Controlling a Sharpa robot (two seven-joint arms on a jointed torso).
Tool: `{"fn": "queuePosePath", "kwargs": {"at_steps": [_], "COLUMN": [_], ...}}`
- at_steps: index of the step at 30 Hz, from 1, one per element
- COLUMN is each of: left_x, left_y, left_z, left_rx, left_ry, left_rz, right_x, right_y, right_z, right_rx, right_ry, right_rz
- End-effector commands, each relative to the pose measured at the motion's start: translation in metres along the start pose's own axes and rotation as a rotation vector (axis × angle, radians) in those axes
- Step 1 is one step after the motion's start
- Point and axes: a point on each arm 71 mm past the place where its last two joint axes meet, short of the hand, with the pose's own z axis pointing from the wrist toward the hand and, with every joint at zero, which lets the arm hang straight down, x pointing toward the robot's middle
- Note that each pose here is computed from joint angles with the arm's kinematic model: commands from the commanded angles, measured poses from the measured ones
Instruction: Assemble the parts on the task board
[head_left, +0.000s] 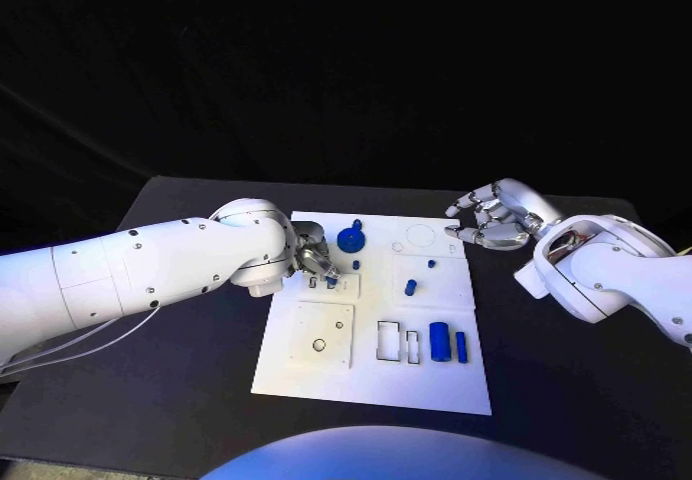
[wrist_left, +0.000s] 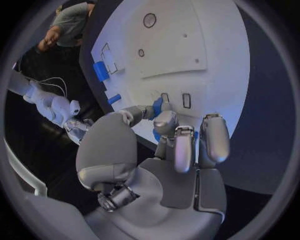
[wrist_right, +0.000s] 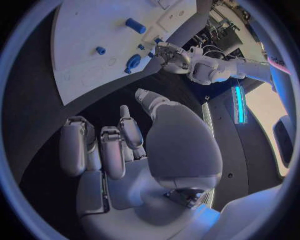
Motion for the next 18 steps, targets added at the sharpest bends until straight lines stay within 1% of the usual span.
{"fn": "queuePosePath", "kwargs": {"at_steps": [1,8,18], "left_x": [0.0013,0.0019,0.0038], "left_y": [-0.0001,0.0014,0.0009], "left_z": [0.0007,0.0022,0.0038], "left_rx": [-0.010,-0.020,-0.022], "left_ry": [0.015,0.026,0.031], "left_rz": [0.021,0.029,0.034], "right_x": [0.0010,0.0011,0.0017], "right_y": [0.0002,0.0003,0.0002], "right_z": [-0.0001,-0.0001,0.0001], "right_rx": [-0.002,-0.002,-0.002], "right_ry": [0.008,0.009,0.010], "right_rz": [-0.004,-0.004,-0.004]}}
